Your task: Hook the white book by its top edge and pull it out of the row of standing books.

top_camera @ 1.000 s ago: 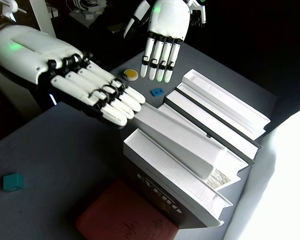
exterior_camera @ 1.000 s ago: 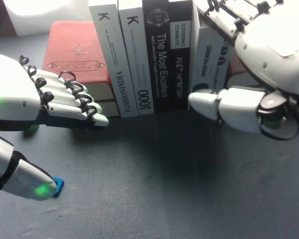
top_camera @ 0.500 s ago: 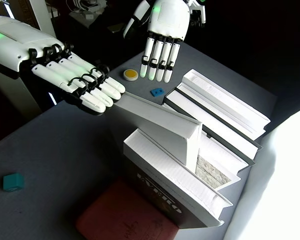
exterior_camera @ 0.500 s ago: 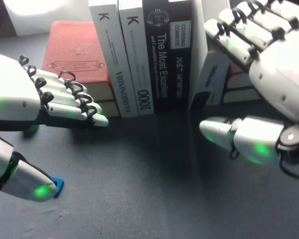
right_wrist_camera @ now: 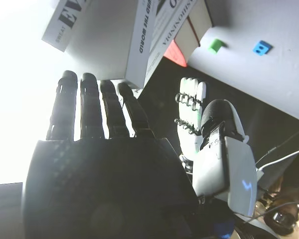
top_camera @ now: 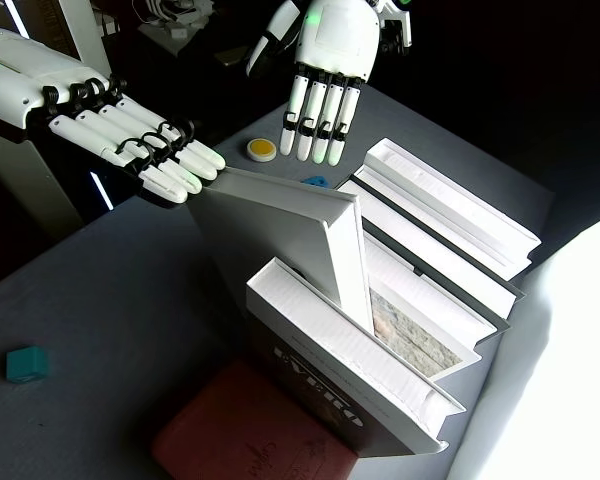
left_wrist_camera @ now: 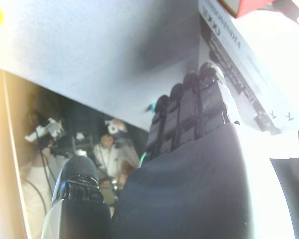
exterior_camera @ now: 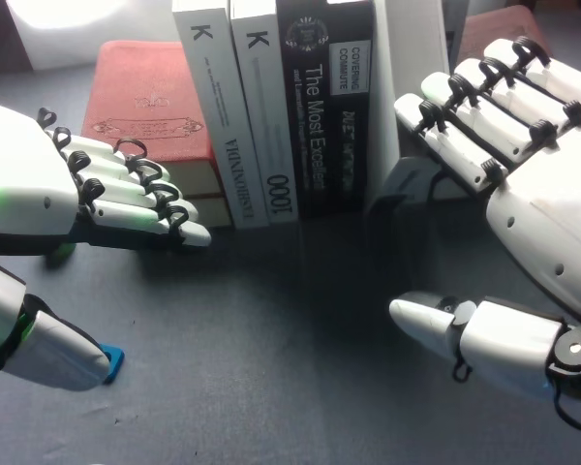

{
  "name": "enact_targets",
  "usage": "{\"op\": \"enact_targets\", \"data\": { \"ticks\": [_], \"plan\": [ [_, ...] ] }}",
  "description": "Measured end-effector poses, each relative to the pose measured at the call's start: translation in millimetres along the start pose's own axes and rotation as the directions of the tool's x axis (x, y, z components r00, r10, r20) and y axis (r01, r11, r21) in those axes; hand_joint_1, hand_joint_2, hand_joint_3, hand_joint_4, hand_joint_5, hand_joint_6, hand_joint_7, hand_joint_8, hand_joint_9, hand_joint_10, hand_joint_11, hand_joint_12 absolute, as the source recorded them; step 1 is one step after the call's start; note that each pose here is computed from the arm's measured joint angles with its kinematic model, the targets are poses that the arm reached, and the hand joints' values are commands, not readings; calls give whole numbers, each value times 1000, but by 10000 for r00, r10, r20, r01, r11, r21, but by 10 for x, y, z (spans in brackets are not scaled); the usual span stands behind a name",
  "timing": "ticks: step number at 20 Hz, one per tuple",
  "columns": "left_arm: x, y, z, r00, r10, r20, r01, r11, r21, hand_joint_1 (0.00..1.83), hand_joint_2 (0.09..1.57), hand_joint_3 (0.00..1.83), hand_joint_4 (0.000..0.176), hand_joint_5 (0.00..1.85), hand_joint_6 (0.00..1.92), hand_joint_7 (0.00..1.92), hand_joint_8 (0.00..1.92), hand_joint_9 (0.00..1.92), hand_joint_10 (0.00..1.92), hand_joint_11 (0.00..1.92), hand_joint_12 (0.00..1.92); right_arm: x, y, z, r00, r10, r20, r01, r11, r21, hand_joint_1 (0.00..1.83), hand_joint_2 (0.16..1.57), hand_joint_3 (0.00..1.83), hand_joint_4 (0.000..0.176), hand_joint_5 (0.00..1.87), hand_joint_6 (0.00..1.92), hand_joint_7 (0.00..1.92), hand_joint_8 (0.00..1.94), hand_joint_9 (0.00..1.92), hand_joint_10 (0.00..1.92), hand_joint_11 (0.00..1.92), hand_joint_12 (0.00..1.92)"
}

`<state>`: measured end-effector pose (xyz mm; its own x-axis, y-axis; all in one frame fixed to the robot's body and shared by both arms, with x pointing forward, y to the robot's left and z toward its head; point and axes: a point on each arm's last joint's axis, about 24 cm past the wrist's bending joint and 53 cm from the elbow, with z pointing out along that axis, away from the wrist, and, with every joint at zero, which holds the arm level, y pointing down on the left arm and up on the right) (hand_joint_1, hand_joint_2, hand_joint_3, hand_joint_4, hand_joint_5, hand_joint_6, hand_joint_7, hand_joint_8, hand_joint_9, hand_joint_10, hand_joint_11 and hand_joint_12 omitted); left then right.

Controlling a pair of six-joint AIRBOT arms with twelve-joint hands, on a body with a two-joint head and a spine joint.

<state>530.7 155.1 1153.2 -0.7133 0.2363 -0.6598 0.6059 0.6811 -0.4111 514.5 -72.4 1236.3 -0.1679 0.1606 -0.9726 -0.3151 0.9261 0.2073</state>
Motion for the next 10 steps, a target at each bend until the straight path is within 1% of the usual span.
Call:
{"op": "enact_targets", "data": {
  "ticks": [2, 4, 6, 7, 10],
  "plan": [
    [-1, -2, 0, 10000, -8, 3, 8, 10000, 8, 0, 1141, 1, 0, 0, 0, 0, 0, 0, 0, 0, 0, 35, -8, -4, 9999, -81, -80, 81, 10000, 8, 0, 1125, 1, 0, 23, 1, 4, 1, 0, 0, 0, 0],
    [1, -1, 0, 10000, -3, -3, 3, 10000, 4, 0, 1140, 0, 0, 0, 0, 0, 0, 0, 0, 0, 0, 141, -60, -16, 9991, -157, -387, 162, 9998, 145, 0, 1121, 0, 0, 23, 2, 5, 2, 0, 0, 0, 0],
    [1, -2, 0, 10000, -9, -5, 9, 10000, 8, 0, 1136, 0, 0, 0, 0, 0, 0, 0, 0, 0, 0, 438, -104, -52, 9890, 95, -1478, -50, 9995, 306, 0, 1123, 1, 0, 35, 7, 22, 8, 0, 0, 0, 0],
    [1, 2, -1, 10000, 0, -3, 0, 10000, -4, 0, 1139, 0, 0, 0, 0, 0, 0, 0, 0, 0, 0, 508, -92, -64, 9841, 231, -1762, -184, 9994, 284, 0, 1119, 0, 0, 30, 5, 13, 4, 0, 0, 0, 0],
    [0, -5, 0, 10000, -22, 0, 22, 10000, 21, 0, 1136, 0, 0, 0, 0, 0, 0, 0, 0, 0, 0, 335, -74, -35, 9943, -129, -1059, 144, 9998, 134, 0, 1131, 4, 0, 34, 4, 15, 3, 0, 0, 0, 0]
  ]
}}
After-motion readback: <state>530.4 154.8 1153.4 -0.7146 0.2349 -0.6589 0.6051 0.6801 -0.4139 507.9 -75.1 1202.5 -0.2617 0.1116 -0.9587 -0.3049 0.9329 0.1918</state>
